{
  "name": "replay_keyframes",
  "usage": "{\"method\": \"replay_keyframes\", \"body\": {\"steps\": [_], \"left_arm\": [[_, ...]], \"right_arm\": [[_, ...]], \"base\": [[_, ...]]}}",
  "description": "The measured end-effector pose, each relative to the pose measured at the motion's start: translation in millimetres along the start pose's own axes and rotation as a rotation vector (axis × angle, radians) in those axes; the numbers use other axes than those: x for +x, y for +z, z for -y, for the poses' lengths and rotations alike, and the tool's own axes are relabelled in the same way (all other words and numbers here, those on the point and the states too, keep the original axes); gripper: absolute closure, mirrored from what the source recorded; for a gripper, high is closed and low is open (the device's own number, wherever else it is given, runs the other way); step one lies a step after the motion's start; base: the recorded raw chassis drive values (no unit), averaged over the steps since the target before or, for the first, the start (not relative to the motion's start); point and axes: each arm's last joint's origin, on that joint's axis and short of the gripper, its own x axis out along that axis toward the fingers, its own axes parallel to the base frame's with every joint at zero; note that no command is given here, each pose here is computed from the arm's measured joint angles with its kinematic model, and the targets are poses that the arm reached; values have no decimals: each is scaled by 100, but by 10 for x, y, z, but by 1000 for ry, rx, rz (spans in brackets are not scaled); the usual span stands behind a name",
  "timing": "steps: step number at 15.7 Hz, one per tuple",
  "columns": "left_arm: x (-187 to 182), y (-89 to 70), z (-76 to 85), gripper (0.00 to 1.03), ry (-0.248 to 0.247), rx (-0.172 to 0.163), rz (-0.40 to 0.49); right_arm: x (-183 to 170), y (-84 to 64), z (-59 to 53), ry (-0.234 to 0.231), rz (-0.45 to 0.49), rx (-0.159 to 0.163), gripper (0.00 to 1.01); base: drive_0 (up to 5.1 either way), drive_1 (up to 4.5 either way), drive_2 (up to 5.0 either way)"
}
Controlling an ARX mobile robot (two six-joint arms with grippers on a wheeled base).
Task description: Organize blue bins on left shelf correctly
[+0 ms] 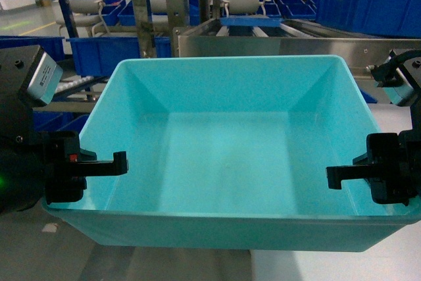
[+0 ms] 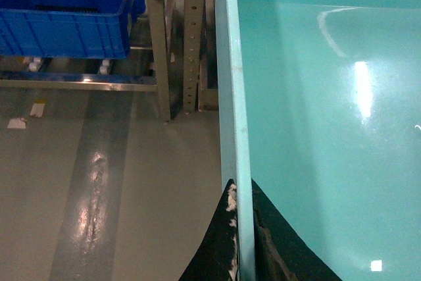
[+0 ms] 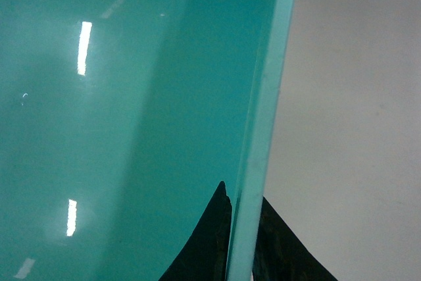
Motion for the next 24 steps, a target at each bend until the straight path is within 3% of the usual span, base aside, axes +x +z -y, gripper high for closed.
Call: {"method": "replay_keyframes", "body": {"steps": [8,21,24], "left_arm": [[0,0,0,101,0,0,0],[-1,-1,7,101,-3,1,0],[4,-10,-13,101,6,-1,-7]], "right_arm": [[0,0,-1,0,0,0,94],[1,1,16,-3,0,3,94],[0,0,-6,3,0,-1,94]], "base": [[-18,-18,-18],[-445,414,53],[0,0,0]]}}
